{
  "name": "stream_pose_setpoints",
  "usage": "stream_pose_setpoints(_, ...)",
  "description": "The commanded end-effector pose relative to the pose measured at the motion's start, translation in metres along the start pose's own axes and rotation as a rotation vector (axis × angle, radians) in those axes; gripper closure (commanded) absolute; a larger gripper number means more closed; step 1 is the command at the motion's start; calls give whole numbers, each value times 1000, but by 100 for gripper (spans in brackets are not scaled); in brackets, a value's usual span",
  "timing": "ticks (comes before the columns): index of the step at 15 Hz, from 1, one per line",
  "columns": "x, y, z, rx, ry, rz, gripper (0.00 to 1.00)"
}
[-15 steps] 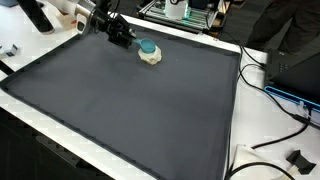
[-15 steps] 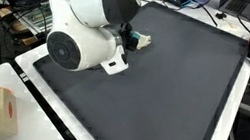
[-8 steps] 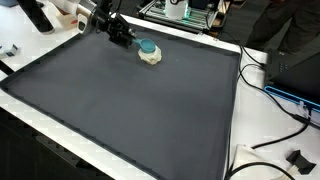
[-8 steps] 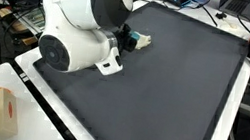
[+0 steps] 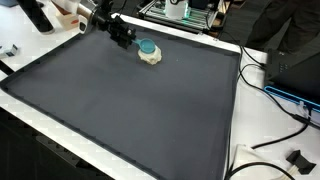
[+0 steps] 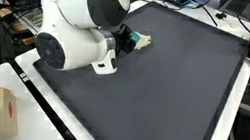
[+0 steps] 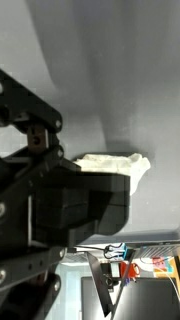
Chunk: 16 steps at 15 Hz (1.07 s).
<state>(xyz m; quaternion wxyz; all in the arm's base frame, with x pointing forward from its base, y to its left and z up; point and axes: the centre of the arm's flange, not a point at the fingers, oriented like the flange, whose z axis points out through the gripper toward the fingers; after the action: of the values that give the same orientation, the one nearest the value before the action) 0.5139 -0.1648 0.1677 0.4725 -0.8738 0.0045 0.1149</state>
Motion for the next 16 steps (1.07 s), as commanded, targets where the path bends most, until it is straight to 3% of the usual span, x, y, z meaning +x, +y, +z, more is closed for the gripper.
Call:
stream_pose_setpoints(1,-7,9,11,-149,6,63,75)
stream_pose_setpoints(6,-14,-33,3,-243,-8,67,75)
stream_pose_setpoints(16,-35,-131,1,-531,-7,-8,75)
